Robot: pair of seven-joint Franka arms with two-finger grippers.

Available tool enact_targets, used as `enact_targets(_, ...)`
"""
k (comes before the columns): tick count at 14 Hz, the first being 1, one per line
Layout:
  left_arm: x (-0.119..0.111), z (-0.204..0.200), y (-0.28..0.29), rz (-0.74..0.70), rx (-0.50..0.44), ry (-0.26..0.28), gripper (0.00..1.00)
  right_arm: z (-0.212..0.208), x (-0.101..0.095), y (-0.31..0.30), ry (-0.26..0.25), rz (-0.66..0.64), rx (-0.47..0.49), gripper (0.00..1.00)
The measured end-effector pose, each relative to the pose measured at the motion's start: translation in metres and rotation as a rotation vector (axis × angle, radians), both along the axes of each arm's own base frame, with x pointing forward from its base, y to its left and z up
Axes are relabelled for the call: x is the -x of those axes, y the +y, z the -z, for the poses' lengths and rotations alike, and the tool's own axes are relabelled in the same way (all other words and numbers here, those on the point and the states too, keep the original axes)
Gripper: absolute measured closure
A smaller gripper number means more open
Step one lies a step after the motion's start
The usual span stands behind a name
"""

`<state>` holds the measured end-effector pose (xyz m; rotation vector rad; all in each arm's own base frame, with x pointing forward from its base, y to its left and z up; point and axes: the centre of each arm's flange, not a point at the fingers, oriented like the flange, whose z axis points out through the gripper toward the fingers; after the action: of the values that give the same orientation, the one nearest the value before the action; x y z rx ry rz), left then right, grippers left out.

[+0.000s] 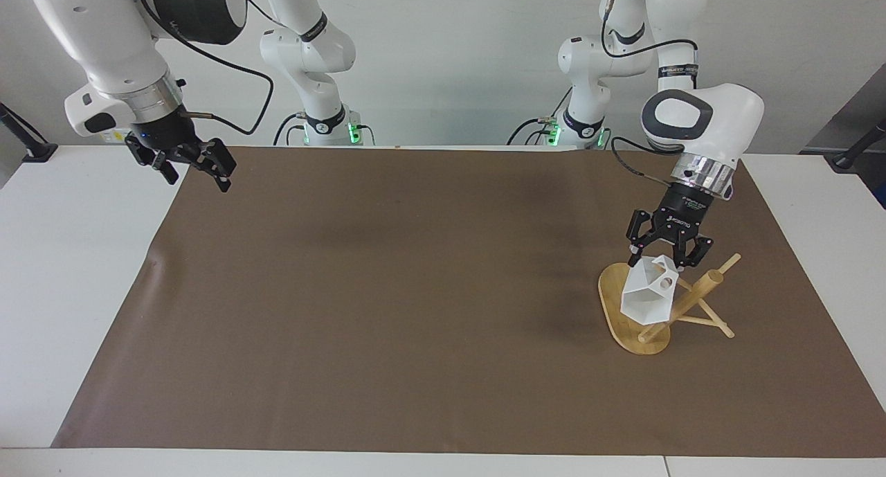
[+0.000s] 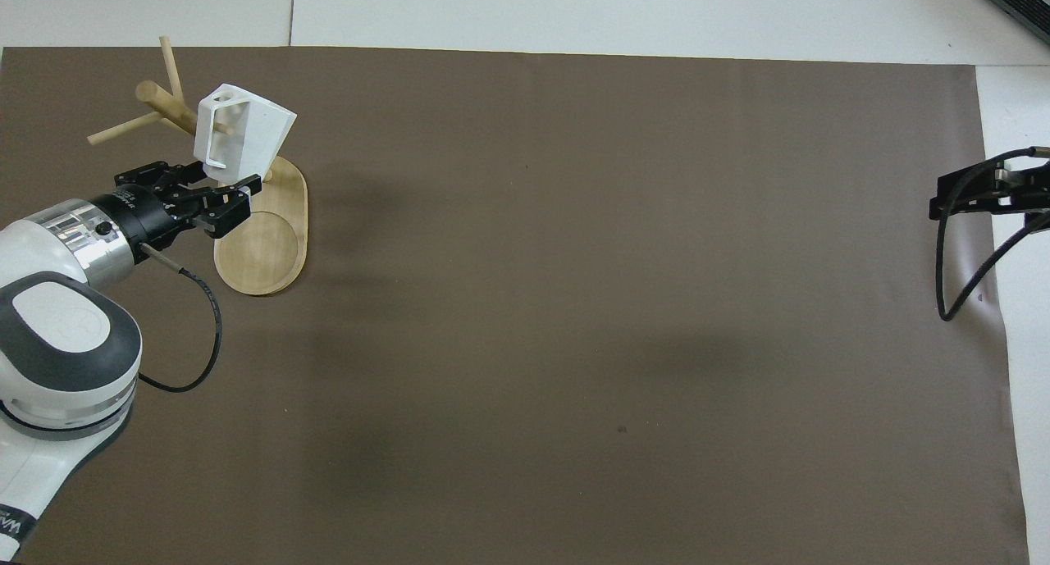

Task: Hang cup on rack
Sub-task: 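Lower the cup onto a wooden rack peg with the left gripper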

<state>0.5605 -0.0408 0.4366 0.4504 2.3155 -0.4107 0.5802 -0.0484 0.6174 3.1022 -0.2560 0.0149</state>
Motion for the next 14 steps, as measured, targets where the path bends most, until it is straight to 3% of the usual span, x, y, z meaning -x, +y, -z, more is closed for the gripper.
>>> enact_targets(10, -0.0015, 0.0039, 0.0054, -0.065, 0.012, 0.01, 0.31, -0.0012, -0.0002, 0.0026, -0.002, -0.006, 0.0, 0.0)
enact_targets(14, -0.0016, 0.0047, 0.0074, -0.07, 0.011, 0.011, 0.31, -0.0017, -0.0005, 0.0063, -0.002, -0.063, 0.0, 0.0)
